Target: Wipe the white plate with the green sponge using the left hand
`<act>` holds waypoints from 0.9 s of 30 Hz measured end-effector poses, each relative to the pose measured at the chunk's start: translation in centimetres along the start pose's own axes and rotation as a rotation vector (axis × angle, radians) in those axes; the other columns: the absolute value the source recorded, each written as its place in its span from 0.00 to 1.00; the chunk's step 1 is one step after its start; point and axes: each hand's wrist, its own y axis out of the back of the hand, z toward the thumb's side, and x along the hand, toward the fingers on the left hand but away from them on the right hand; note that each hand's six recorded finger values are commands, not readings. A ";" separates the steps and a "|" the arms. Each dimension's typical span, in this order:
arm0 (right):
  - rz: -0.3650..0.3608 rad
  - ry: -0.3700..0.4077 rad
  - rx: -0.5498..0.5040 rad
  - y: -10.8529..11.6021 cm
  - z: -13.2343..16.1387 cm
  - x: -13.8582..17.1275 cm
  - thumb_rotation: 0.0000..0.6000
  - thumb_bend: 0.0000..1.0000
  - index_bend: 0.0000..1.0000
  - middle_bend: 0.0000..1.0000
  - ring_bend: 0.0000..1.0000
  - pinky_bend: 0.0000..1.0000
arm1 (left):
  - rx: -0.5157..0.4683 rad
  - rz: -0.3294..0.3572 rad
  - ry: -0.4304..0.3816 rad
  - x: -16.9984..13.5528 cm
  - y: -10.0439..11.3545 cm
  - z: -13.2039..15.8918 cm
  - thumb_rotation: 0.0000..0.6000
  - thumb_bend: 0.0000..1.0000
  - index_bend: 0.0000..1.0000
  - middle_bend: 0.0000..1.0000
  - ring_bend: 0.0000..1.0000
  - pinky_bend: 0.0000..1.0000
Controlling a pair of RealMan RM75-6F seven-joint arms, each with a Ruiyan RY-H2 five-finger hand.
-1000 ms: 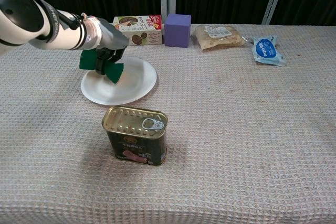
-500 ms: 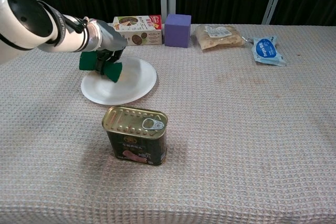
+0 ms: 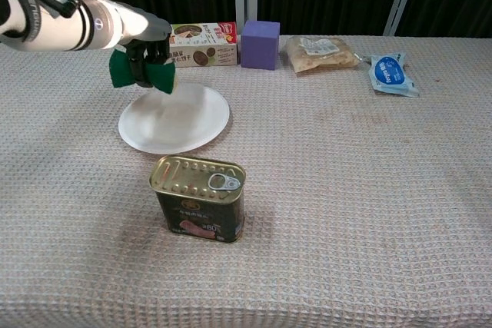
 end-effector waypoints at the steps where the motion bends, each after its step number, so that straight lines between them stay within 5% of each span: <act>1: -0.002 0.003 -0.001 0.0 0.0 0.0 1.00 0.19 0.03 0.07 0.00 0.00 | -0.047 0.001 0.007 -0.2 -0.2 -0.7 1.00 0.42 0.57 0.60 0.58 0.39; 8: -0.009 0.014 -0.006 0.0 0.1 0.2 1.00 0.19 0.03 0.07 0.00 0.00 | -0.362 0.009 0.092 -1.2 -3.5 -6.7 1.00 0.42 0.47 0.53 0.51 0.37; 16: -0.009 0.022 -0.001 0.0 0.5 0.1 1.00 0.19 0.03 0.07 0.00 0.00 | -0.391 0.055 0.160 -1.2 -6.1 -10.6 1.00 0.42 0.45 0.46 0.44 0.37; 22: -0.009 0.028 0.003 0.1 0.8 0.1 1.00 0.19 0.03 0.07 0.00 0.00 | -0.366 0.022 0.152 -1.4 -8.4 -11.0 1.00 0.37 0.14 0.08 0.14 0.24; 27: -0.013 0.028 0.005 0.3 0.9 0.2 1.00 0.19 0.03 0.07 0.00 0.00 | -0.409 0.028 0.147 -2.2 -8.6 -11.3 1.00 0.23 0.06 0.00 0.06 0.15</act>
